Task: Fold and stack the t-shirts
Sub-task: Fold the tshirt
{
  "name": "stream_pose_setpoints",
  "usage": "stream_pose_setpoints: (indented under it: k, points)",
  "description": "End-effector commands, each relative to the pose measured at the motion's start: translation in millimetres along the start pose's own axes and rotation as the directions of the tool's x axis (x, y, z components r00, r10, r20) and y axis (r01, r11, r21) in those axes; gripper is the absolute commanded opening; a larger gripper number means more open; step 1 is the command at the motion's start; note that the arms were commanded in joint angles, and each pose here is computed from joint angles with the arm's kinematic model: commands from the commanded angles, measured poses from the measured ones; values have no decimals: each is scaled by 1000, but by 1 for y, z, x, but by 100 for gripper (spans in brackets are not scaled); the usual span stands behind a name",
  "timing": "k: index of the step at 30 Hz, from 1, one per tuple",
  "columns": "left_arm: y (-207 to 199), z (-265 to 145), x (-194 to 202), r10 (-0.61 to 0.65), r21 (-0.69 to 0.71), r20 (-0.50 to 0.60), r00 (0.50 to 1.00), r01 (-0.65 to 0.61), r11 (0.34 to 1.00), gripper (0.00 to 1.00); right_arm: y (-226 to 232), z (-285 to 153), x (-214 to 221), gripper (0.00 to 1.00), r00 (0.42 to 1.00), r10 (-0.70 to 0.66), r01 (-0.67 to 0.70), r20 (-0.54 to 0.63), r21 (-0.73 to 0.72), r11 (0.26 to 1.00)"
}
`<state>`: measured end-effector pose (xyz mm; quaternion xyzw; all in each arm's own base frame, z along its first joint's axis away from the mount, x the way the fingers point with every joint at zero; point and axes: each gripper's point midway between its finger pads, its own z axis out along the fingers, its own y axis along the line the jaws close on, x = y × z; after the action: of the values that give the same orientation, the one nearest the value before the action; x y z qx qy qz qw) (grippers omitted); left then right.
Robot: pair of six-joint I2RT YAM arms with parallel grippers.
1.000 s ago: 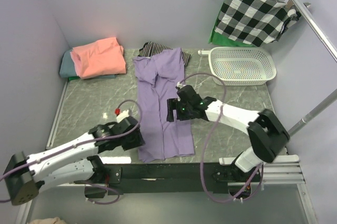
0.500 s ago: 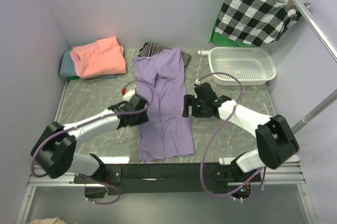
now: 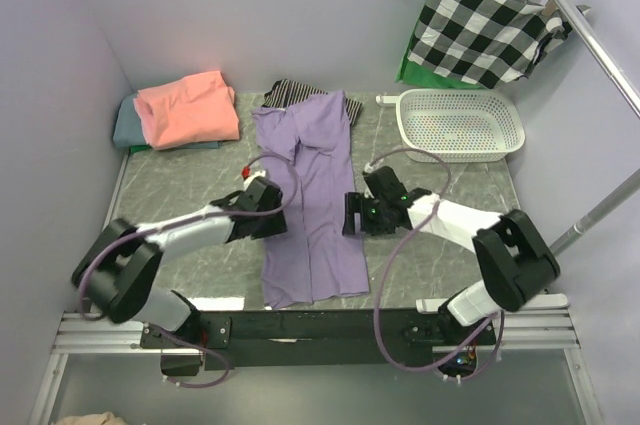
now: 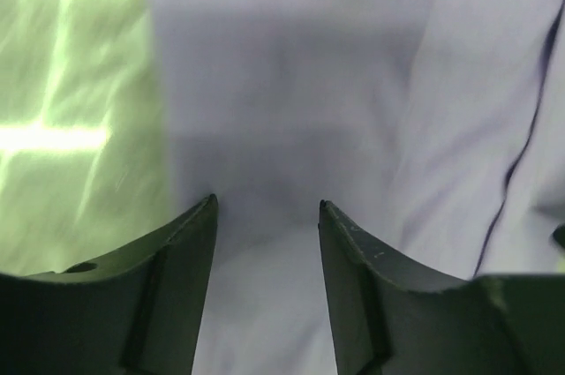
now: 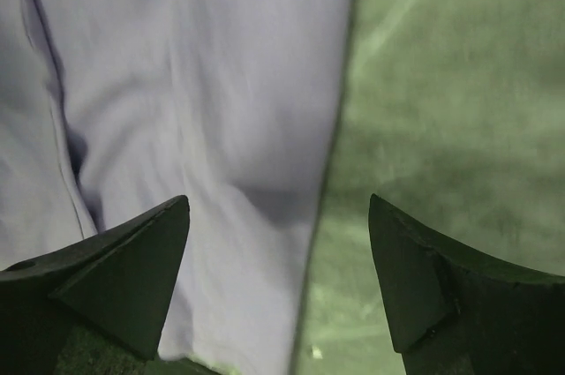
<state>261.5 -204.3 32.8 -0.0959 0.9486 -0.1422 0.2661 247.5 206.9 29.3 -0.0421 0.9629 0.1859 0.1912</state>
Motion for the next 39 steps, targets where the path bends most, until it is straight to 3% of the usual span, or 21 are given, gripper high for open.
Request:
stream_pose_setpoints:
  k: [1, 11, 19, 27, 31, 39]
  points:
    - [13, -38, 25, -22, 24, -51, 998, 23, 999, 56, 1, -22, 31, 88, 1000, 21, -22, -20, -32, 999]
    - [30, -93, 133, -120, 77, -266, 957, 145, 986, 51, 14, -51, 109, 88, 991, 57, -73, -117, -138, 988]
    - [52, -100, 177, -156, 52, -331, 931, 183, 982, 49, 21, -55, 145, 84, 981, 114, -145, -157, -198, 969]
    - [59, -89, 167, -158, -25, -241, 958, 157, 987, 49, 26, -46, 145, 84, 982, 108, -137, -154, -194, 971]
    - [65, -89, 150, -210, -46, -151, 966, 205, 978, 54, 20, -40, 139, 85, 985, 106, -126, -133, -146, 981]
    - [77, -93, 142, -301, -7, -91, 949, 302, 953, 52, 13, -36, 139, 85, 984, 133, -146, -119, -107, 983]
